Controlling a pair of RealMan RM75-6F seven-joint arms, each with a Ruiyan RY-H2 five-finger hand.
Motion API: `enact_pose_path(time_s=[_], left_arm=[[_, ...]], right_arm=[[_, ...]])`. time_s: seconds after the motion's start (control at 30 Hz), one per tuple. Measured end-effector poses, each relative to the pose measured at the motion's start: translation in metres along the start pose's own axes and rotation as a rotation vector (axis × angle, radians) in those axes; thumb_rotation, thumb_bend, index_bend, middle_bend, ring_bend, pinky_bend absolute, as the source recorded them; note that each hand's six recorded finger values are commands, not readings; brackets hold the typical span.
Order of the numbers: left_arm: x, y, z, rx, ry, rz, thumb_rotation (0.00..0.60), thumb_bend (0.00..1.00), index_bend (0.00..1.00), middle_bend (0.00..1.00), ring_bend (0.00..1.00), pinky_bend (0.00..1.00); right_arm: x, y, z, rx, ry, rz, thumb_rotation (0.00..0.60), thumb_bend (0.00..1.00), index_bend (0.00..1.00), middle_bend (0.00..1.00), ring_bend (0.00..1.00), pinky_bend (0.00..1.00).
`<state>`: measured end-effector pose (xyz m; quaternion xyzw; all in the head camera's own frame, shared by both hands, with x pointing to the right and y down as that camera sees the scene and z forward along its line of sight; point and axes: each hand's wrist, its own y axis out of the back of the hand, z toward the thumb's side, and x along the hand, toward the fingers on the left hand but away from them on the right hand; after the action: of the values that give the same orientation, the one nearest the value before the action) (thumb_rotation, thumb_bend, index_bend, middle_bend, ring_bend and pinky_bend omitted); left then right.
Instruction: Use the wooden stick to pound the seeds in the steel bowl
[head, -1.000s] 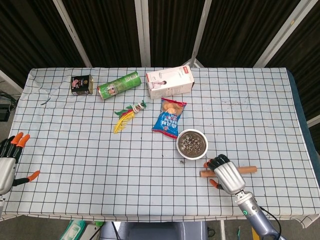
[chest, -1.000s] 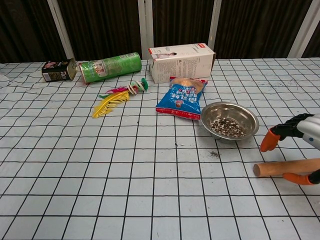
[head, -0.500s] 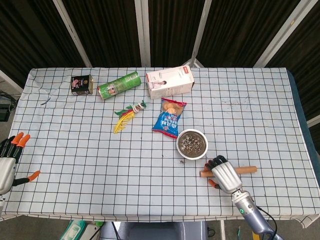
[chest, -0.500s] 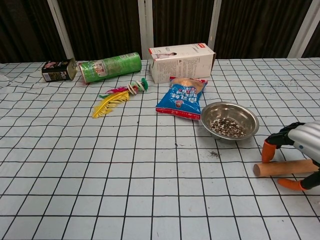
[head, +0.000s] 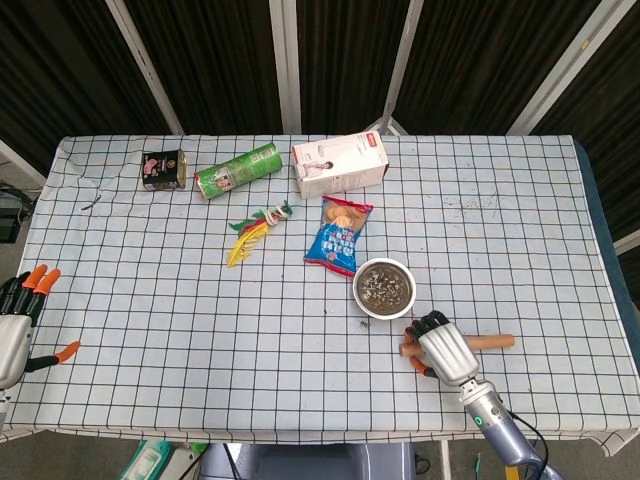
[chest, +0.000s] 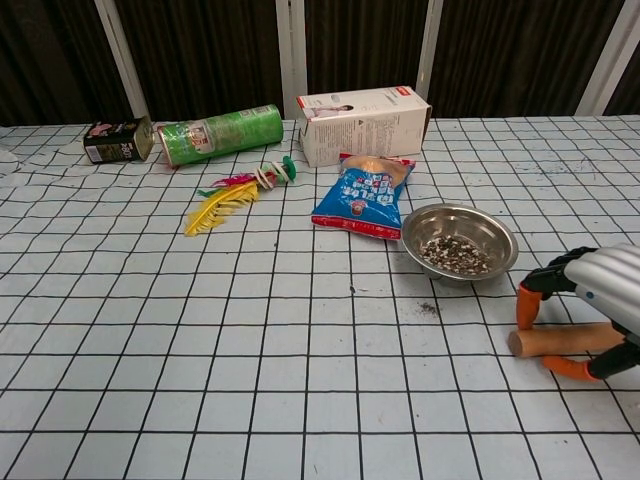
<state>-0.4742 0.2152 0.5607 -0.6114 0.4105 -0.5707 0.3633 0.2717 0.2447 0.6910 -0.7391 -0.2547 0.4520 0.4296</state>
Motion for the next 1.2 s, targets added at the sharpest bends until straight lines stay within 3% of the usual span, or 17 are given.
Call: enact_pose_path(time_s=[0.5, 0.83, 1.2], left_arm=[[0.0001, 0.0000, 0.0001, -0.001, -0.001, -0.001, 0.600, 0.20, 0.02, 0.00, 0.00, 0.00], [0.0000, 0.0001, 0.0000, -0.002, -0.001, -0.001, 0.600, 0.20, 0.02, 0.00, 0.00, 0.00], [-0.0002, 0.0000, -0.0004, -0.004, -0.002, -0.003, 0.600, 0.20, 0.02, 0.00, 0.00, 0.00]], right_arm=[[0.0002, -0.0032, -0.0013, 0.004, 0.001, 0.011, 0.600, 0.33, 0.52, 0.48, 0.40, 0.32], [0.0020, -0.0052, -0.0029, -0.002, -0.005, 0.017, 0.600, 0.51, 0.60, 0.55, 0.49, 0.54], [0.0028, -0.0053, -0.0029, -0.022, 0.009, 0.013, 0.600, 0.66, 0.66, 0.60, 0.54, 0.59]])
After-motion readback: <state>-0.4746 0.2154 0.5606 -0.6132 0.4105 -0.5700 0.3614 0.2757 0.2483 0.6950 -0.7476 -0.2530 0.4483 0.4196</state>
